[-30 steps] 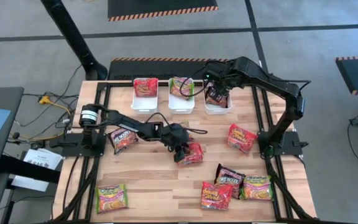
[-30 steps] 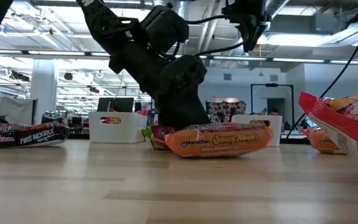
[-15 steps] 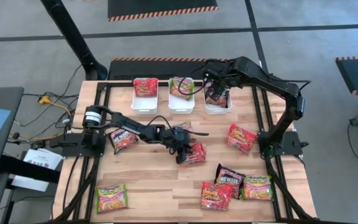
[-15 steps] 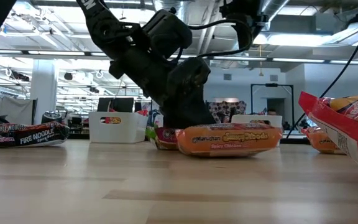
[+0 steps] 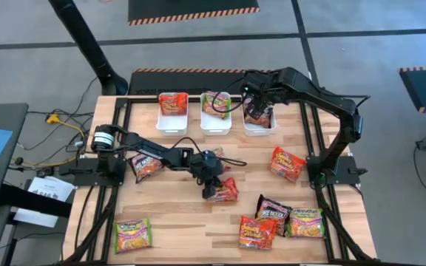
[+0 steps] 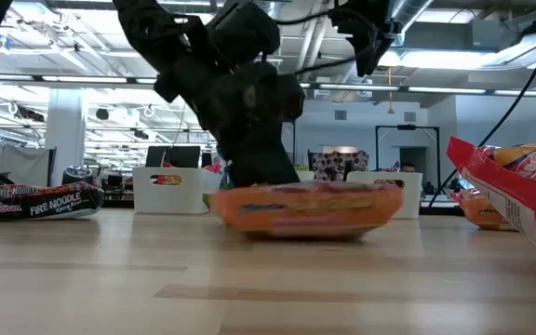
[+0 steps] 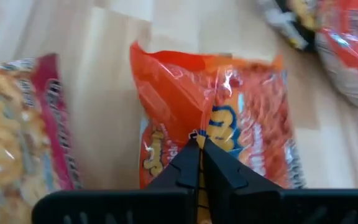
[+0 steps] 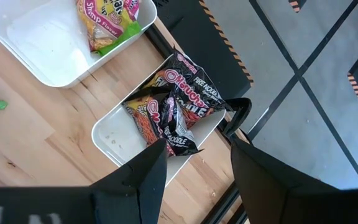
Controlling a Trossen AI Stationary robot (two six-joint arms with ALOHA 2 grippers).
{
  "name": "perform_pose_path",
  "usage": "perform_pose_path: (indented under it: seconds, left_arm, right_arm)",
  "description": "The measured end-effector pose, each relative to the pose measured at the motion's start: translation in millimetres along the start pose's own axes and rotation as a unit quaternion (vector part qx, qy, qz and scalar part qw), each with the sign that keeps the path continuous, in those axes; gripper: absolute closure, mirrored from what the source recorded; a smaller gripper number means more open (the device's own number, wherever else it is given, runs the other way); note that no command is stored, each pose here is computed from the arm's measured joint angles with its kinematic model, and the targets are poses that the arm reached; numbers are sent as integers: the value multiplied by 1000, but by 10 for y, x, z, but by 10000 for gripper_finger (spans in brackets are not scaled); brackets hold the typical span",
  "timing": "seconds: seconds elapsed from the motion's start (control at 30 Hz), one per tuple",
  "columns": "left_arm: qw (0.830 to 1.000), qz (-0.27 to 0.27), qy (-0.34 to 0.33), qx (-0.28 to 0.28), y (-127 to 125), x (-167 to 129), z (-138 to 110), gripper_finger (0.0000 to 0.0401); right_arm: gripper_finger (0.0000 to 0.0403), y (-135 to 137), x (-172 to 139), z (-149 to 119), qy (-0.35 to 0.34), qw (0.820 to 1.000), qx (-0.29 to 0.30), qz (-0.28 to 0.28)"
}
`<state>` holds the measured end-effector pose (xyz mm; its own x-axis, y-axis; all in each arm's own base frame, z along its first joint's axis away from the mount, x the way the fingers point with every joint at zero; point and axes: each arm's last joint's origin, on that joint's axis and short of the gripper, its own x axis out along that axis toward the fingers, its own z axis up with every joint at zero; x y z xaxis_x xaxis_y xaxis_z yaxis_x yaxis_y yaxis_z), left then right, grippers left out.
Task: Sort Maruchan noodles
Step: Put the middle orange noodle pack into the left white bin
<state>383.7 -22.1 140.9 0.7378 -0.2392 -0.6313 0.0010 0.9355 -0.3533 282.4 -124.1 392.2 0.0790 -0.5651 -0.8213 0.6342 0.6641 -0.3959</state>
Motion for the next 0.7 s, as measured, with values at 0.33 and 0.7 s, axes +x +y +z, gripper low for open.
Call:
perform_pose_path:
  seconds: [0.33, 0.7]
  left_arm:
    - [998, -24, -40, 42, -176, -239, 184, 401]
    - [994, 50, -59, 82, -224, -604, 329, 401]
  right_arm:
    - [200, 0, 0, 0, 0, 1000, 0, -1]
    - [200, -5, 3, 1, 0, 1000, 1, -1]
